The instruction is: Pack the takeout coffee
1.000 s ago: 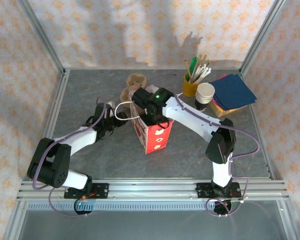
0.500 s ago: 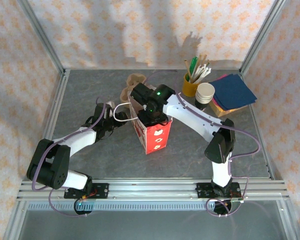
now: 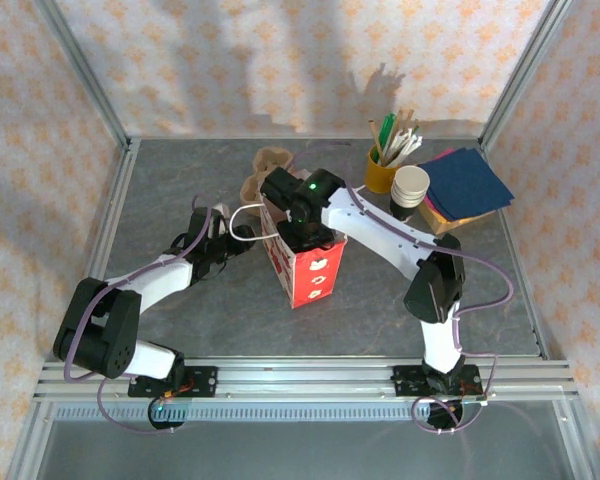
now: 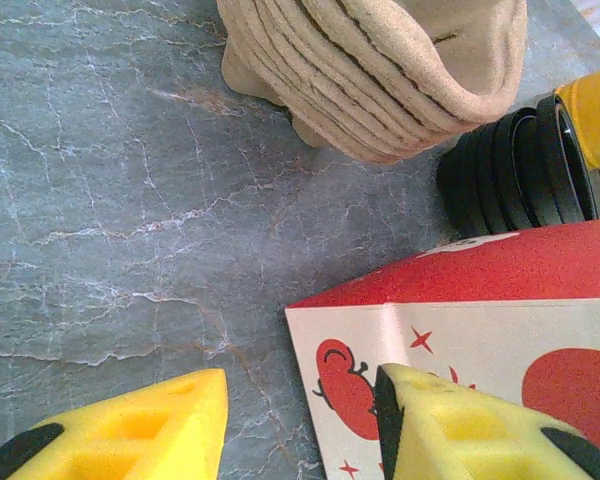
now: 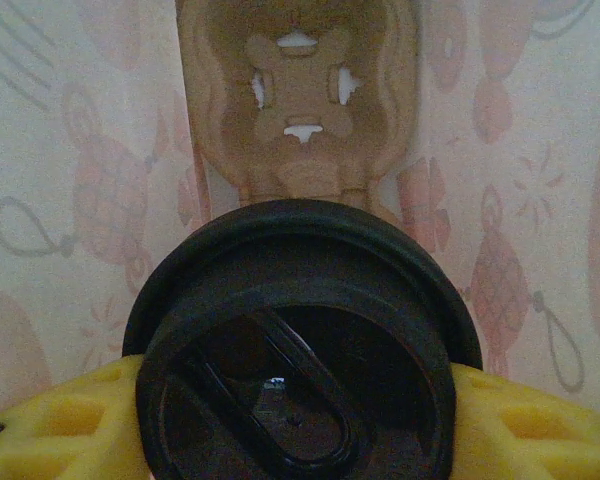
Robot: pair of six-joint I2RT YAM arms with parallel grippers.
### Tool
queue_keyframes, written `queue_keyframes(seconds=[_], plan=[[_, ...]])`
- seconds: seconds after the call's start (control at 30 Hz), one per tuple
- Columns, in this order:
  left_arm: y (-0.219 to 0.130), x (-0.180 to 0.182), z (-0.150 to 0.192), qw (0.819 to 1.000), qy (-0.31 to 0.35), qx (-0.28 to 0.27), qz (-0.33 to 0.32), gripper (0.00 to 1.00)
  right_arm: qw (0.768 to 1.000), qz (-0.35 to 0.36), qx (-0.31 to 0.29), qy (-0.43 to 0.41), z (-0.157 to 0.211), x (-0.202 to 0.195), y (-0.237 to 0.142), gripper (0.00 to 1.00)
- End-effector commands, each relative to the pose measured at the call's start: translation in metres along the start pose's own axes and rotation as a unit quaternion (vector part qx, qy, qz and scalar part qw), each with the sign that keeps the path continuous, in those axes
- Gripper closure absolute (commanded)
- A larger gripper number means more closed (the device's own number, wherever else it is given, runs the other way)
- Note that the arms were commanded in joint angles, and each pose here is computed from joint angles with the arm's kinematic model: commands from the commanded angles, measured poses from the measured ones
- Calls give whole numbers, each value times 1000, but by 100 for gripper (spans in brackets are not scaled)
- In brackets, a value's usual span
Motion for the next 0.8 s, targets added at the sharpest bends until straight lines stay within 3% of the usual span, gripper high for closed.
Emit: queue_keyframes(seconds=[0.0, 0.77], plan=[[-4, -5, -1, 1000, 19, -16, 7, 55, 1000, 16, 0, -4, -1, -4, 0, 60], [-5, -6, -3, 1000, 20, -18, 7, 55, 1000, 4, 17, -8, 4, -2, 13, 60]])
Point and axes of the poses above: each hand's point on the last joint's axis, 136 mm out from that joint toward the fingers, its own y axis out along the fingers, its own x axis along the line the jaws close on, z = x × y, the point moved 8 cm from there along -y, back along the fingers, and after that the axes turned 4 degrees about -y, right-handed, at the moved point
